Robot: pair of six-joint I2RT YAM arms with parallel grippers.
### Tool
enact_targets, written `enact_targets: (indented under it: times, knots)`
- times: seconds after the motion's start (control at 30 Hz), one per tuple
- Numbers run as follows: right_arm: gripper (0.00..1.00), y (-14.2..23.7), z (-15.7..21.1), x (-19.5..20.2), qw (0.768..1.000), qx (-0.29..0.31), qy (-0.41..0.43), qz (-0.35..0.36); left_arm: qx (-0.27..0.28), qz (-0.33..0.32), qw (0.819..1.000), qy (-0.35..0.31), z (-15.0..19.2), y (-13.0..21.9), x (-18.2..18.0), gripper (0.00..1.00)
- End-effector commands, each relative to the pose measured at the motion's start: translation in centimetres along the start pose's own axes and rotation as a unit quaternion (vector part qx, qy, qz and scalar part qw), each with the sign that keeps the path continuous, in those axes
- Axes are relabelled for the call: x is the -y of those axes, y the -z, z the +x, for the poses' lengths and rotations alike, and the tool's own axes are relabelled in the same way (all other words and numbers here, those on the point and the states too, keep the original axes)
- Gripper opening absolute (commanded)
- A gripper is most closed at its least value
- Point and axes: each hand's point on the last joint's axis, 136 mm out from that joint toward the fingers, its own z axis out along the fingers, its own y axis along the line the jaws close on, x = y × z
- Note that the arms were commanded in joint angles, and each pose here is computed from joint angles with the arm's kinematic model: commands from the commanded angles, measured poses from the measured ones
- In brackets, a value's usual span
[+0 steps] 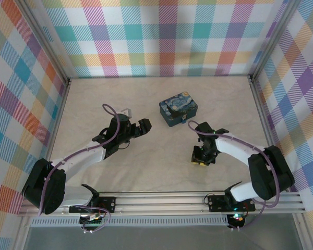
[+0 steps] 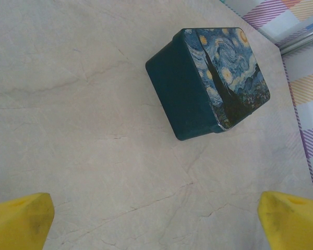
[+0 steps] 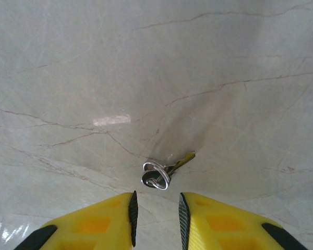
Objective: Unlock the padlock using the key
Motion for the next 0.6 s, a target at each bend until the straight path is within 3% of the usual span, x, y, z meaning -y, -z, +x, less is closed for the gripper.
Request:
enact_targets:
  times: [0.0, 0.57]
  knots:
    - [0.29, 0.3, -0.5, -0.4, 1.0, 0.004, -0.002, 0.007, 0.015, 0.009, 1.0, 0.0, -0.8, 0.6, 0.9, 1.0]
    - [0.23, -0.8, -0.6, -0.7, 1.0, -0.007, 0.008, 0.026, 0.013, 0.002, 1.0, 0.0, -0.5, 0.6, 0.5, 1.0]
